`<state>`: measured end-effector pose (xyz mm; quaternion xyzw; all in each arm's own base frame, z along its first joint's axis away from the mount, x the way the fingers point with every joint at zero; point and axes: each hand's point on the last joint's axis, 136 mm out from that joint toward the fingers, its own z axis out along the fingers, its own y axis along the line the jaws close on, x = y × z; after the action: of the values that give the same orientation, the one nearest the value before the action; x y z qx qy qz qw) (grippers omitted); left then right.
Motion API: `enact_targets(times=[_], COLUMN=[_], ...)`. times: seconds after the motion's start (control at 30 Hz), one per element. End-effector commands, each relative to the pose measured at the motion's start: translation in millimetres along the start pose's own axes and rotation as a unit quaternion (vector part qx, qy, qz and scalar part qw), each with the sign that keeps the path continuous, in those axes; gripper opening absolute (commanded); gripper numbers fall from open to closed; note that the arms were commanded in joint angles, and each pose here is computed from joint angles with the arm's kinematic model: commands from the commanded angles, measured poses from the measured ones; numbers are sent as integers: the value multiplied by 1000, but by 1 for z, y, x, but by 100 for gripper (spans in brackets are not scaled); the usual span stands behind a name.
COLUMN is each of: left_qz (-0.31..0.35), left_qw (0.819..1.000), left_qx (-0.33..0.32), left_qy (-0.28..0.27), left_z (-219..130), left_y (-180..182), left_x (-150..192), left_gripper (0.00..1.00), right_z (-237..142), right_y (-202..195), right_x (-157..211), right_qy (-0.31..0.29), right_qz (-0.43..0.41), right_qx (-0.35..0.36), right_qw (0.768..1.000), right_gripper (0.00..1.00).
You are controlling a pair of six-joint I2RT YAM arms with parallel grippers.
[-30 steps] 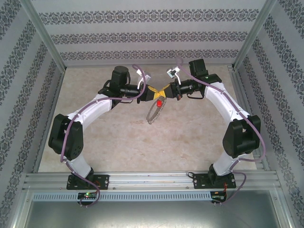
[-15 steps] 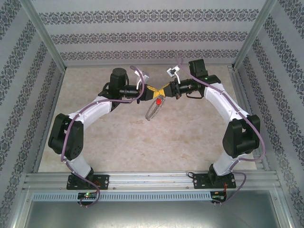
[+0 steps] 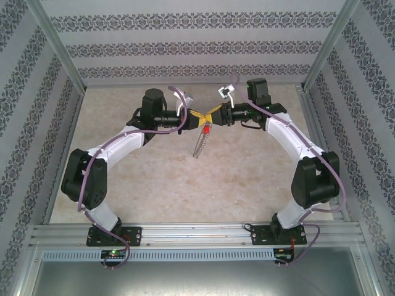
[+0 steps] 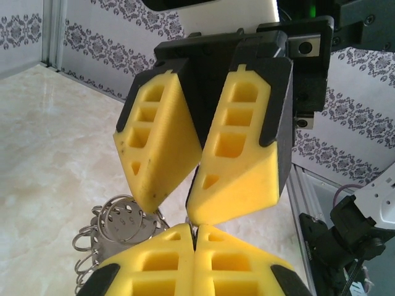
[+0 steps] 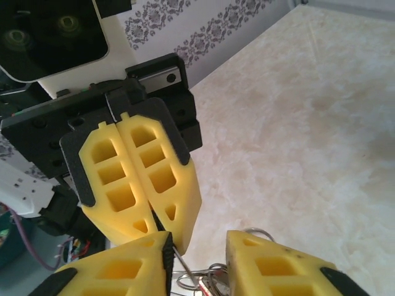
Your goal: Put the keys on the keyring
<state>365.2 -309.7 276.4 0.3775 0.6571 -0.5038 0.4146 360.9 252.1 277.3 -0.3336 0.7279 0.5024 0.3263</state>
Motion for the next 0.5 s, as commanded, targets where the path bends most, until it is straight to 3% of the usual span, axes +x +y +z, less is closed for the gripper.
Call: enact_targets(times=[0.0,0.27,0.47], left_qz=[33,34,44], left_qw=[999,999,999], left_qx=[18,11,4], left_qy=[-1,-3,-11], left_z=[0,1,1], left_y=[-23,-20,-17], left_x=[-8,-8,-11], left_gripper=[0,0,0], right_z=[-10,-31,-43], right_y=[16,9,3], right_x=[-34,-51,-55], right_qy=[-51,-108,-126], right_qz=[-49,-39,-26], right_qx=[18,79,103], right_qw=[997,990,986], right_gripper=[33,35,44])
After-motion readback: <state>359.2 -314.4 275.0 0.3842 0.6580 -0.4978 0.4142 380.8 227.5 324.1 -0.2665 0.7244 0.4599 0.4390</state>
